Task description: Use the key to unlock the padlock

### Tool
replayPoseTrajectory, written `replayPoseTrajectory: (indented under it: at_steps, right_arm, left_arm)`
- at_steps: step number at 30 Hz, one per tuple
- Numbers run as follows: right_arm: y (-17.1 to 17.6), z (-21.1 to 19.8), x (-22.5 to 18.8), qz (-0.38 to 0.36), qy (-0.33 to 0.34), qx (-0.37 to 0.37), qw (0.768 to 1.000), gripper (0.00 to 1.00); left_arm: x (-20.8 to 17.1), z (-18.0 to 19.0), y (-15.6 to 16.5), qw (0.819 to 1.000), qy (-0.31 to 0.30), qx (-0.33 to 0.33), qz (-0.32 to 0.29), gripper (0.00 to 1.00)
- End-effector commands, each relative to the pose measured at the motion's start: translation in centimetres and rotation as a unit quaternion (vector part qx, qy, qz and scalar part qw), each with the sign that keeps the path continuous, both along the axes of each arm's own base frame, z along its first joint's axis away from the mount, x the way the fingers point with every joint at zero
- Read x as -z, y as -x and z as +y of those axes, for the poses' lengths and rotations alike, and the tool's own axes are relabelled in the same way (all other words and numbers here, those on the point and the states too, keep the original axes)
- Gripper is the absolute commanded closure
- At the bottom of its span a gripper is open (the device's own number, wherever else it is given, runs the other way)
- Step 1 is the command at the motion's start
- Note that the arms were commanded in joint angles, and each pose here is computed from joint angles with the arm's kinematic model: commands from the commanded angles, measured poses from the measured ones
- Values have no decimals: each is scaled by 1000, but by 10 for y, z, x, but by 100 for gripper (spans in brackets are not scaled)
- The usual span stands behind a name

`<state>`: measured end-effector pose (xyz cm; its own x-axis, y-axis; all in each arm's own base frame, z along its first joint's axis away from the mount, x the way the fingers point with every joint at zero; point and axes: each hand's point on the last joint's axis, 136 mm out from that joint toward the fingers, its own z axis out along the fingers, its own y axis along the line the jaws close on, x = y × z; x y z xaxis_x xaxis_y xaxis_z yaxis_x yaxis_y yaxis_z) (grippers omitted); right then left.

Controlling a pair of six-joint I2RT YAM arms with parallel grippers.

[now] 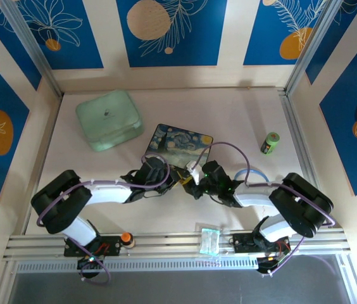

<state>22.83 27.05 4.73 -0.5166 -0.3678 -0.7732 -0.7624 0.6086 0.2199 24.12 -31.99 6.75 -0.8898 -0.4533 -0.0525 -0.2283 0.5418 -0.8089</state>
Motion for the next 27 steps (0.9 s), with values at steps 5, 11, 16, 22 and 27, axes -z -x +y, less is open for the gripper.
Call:
replayPoseTrajectory:
  at_steps: [5, 11, 16, 22, 27]
  right_arm:
    - [-19, -10, -12, 41, -47, 53, 997, 81]
    - [-25, -18, -12, 67, -49, 83, 993, 71]
    - [-27, -20, -9, 67, -42, 93, 993, 69]
    - [-33, -30, -6, 71, -28, 127, 989, 66]
    - [-33, -33, -6, 80, -33, 143, 986, 65]
  left_arm:
    - [5, 4, 19, 999, -12, 52, 5, 100]
    - [11, 6, 19, 998, -29, 57, 4, 100]
    - [8, 10, 18, 998, -32, 51, -3, 100]
    - [16, 14, 22, 998, -35, 48, 5, 100]
    - [24, 19, 21, 999, -37, 31, 11, 100]
